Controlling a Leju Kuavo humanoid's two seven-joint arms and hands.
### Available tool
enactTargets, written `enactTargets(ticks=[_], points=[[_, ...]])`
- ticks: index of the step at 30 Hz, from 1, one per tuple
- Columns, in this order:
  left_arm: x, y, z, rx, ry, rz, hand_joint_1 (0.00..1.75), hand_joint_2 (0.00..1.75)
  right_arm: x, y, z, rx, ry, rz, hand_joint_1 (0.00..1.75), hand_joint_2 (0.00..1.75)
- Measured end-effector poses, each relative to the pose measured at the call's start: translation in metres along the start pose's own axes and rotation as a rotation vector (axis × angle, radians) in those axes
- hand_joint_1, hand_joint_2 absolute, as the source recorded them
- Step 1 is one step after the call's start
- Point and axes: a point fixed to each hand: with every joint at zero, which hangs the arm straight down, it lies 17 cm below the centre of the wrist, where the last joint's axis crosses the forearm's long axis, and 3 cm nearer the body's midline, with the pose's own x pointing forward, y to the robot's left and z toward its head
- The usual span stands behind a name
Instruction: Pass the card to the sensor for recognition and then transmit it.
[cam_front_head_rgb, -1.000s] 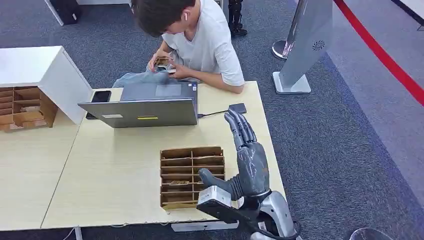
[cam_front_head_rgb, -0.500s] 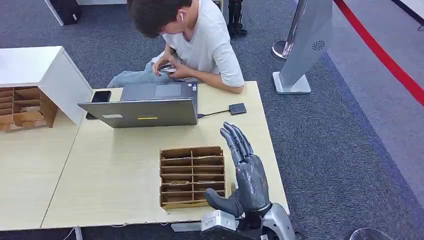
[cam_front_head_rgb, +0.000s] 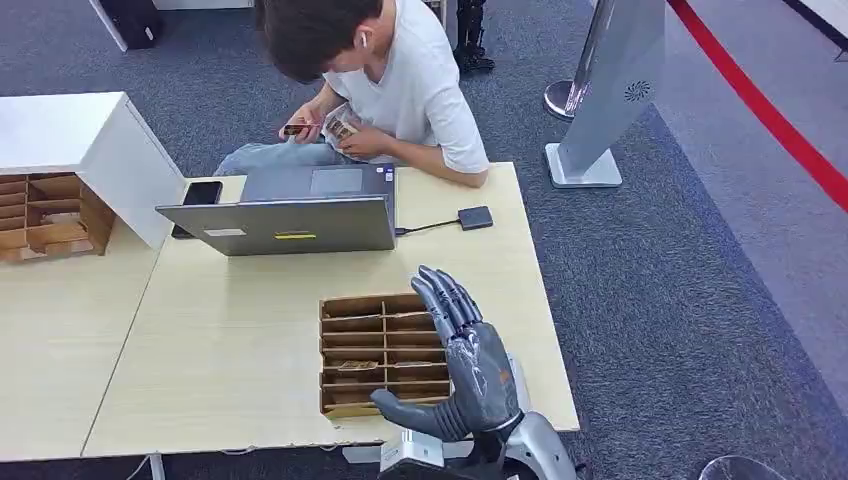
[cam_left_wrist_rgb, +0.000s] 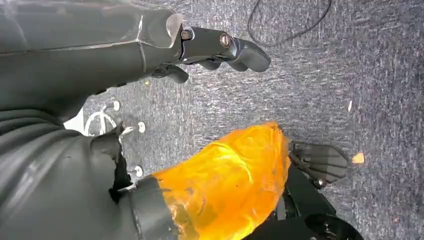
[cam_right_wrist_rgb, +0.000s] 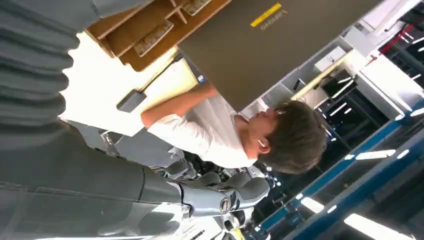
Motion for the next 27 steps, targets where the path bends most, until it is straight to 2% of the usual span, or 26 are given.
enactTargets(ticks=[9,27], points=[[0.001,0.003,-0.001,0.010,-0.002,-0.002,0.00,0.00,-0.014,0.017,0.005,0.051,0.030,0.091,0.00,1.75],[0.001,0.007,-0.003,0.009,-0.009,-0.011,0.00,0.00,-0.023,0.039,0.015,0.128,0.030,0.171,0.00,1.75]])
